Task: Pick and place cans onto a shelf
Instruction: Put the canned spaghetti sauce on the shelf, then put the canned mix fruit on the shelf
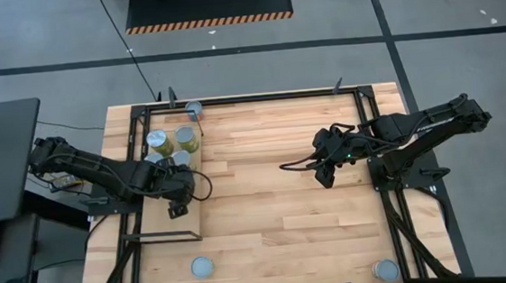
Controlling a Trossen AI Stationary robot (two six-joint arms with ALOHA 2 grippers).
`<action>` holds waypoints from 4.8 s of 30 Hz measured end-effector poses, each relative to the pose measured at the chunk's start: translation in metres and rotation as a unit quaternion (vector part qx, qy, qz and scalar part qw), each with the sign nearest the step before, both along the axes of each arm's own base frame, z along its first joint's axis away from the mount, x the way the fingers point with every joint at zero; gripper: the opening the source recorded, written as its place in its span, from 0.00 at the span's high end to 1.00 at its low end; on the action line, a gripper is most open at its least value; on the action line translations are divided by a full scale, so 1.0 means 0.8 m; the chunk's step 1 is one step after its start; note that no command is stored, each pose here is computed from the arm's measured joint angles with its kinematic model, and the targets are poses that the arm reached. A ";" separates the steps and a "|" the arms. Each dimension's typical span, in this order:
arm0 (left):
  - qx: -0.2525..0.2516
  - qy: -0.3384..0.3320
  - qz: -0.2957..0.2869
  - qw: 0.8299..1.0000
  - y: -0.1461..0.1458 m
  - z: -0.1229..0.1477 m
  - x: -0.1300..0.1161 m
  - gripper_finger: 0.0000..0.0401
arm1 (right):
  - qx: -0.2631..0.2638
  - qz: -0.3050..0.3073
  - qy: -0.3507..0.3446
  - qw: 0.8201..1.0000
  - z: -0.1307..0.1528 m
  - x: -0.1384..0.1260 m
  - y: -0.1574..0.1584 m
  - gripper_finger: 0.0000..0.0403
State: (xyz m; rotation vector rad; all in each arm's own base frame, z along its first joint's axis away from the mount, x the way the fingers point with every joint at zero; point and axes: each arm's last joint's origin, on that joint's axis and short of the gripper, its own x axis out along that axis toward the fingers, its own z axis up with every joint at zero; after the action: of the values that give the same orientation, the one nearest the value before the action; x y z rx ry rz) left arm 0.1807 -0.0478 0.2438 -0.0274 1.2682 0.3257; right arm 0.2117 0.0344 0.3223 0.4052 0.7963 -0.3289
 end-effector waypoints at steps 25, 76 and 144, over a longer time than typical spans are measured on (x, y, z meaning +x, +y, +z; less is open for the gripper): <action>0.010 0.026 0.032 0.999 0.012 -0.012 0.013 0.22 | -0.003 0.004 -0.004 1.000 0.001 0.001 0.000 0.62; -0.024 0.032 0.007 0.999 0.013 -0.012 0.015 0.22 | -0.002 0.004 -0.004 1.000 0.001 0.001 0.000 0.62; -0.147 -0.165 0.015 0.975 -0.041 0.180 0.055 0.14 | -0.022 0.082 0.006 0.996 0.001 0.001 0.003 0.62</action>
State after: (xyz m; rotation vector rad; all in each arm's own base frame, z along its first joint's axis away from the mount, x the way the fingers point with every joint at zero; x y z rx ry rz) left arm 0.2247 -0.0810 0.3879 -0.3410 0.9771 0.1480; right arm 0.2125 0.0368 0.3228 0.2944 0.8272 -0.1961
